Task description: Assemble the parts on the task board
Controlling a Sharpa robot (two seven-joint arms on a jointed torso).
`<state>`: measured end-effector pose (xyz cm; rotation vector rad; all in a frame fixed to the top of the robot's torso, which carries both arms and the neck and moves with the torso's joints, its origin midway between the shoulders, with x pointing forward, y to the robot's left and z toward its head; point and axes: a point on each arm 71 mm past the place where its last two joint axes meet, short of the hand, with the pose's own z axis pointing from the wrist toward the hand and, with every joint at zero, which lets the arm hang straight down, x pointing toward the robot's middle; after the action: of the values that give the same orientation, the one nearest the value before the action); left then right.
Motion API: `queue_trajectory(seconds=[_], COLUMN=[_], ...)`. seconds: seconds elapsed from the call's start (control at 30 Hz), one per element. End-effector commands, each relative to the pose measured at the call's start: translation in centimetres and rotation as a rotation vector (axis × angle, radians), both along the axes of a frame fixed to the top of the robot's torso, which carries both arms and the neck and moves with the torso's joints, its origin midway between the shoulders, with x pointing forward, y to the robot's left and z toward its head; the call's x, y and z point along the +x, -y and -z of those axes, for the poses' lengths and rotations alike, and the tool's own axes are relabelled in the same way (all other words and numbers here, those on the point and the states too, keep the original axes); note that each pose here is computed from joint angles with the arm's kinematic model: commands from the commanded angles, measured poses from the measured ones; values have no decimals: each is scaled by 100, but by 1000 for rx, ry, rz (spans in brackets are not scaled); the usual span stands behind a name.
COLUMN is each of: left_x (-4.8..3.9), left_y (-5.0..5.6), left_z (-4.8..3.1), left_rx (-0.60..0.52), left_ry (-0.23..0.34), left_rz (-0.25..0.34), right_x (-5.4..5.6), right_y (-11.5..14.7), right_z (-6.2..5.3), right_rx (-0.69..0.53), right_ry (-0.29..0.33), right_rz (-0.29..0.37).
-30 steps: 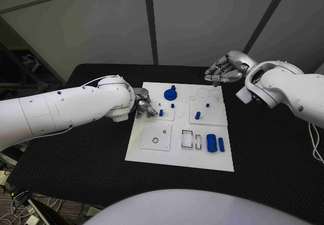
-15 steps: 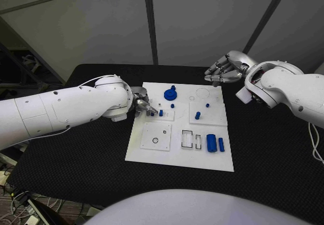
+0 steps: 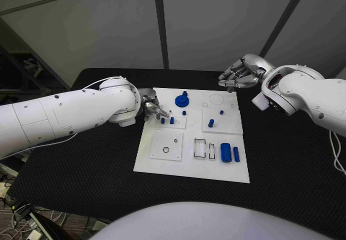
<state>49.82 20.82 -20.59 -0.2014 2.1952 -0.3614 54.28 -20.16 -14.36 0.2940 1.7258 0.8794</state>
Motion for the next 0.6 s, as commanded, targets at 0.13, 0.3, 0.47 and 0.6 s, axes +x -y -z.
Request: queue_trajectory(seconds=[0.13, 0.3, 0.47, 0.6], left_x=[73, 112, 126, 124], left_y=[-60, -105, -98, -96], left_z=[-136, -198, -202, -196], left_rx=[-34, -60, -72, -71], left_ry=[44, 54, 42, 28], left_rz=[-40, -66, -68, -61], right_x=[0, 1, 2, 2], right_y=[-2, -1, -3, -3], right_z=[-15, -14, -14, -13], right_rx=[4, 4, 4, 4], right_ry=[3, 4, 3, 3], right_rz=[-4, -3, -3, -3])
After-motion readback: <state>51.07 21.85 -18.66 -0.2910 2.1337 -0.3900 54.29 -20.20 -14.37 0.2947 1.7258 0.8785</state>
